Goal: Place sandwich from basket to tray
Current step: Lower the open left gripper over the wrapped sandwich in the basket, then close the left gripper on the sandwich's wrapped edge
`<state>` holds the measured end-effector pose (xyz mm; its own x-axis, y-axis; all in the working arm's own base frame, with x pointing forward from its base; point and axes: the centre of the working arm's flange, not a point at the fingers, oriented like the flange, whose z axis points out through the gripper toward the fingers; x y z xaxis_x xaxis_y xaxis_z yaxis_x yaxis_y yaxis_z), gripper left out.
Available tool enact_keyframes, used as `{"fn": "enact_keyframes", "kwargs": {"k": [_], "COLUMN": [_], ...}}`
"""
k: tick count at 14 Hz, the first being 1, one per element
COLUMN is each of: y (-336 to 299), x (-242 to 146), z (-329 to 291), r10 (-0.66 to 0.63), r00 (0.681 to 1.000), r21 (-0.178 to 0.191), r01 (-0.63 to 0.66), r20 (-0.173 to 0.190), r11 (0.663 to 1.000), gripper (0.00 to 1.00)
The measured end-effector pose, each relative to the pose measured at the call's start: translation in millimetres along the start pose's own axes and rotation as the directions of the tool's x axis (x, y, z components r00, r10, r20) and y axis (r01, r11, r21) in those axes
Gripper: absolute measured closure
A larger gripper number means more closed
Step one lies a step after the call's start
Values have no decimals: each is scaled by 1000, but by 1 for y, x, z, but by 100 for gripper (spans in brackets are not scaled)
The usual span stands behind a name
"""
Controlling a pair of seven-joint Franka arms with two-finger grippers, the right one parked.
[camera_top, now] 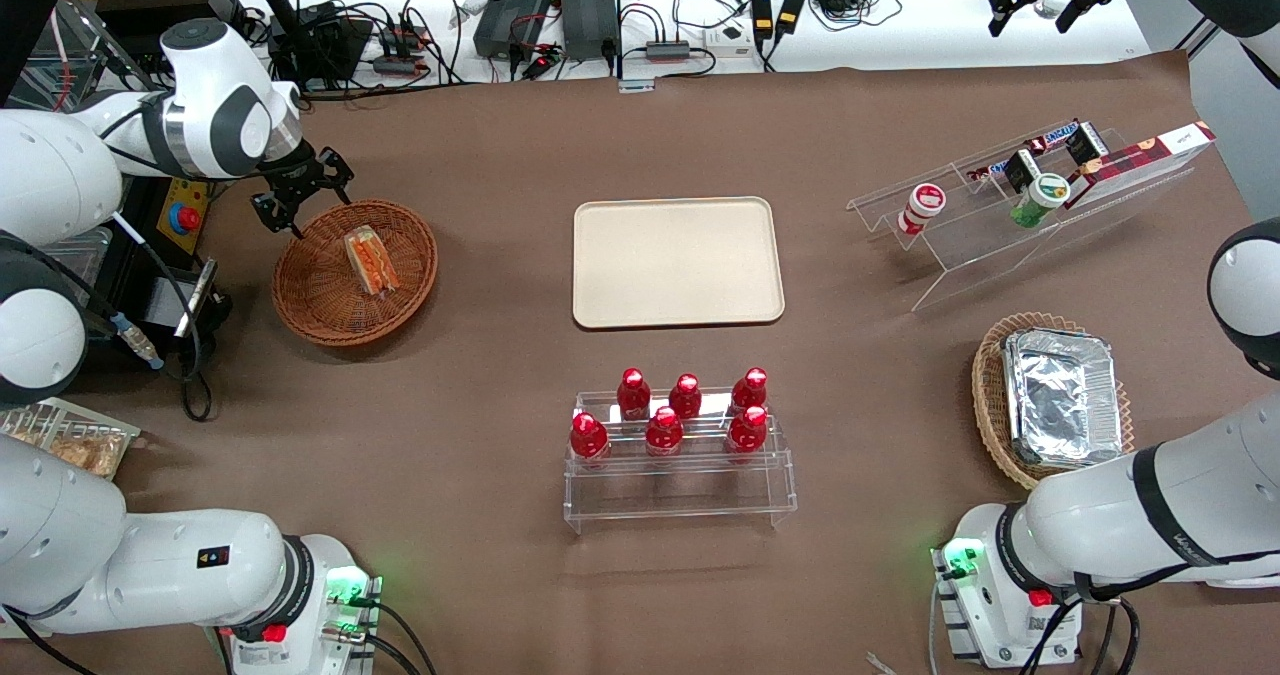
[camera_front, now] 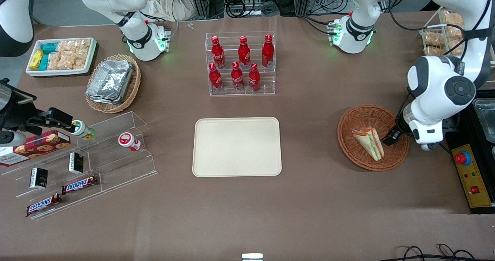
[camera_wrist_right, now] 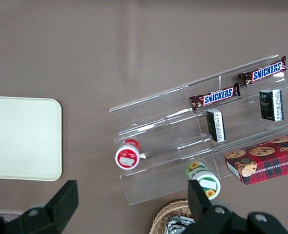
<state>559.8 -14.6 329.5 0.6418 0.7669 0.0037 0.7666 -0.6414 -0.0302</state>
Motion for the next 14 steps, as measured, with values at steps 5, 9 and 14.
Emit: {"fn": "enact_keyframes", "kwargs": {"k": [5, 9, 14], "y": [16, 11, 9], "x": [-14, -14, -14], "z": [29, 44, 61], "r10": [4, -2, -4], "r00": [1000, 1000, 1000], "r21": [2, -2, 0], "r01": [-4, 2, 4], "r20": [18, 18, 25], "r11": [1000, 1000, 1000], "gripper": [0, 0, 0]}}
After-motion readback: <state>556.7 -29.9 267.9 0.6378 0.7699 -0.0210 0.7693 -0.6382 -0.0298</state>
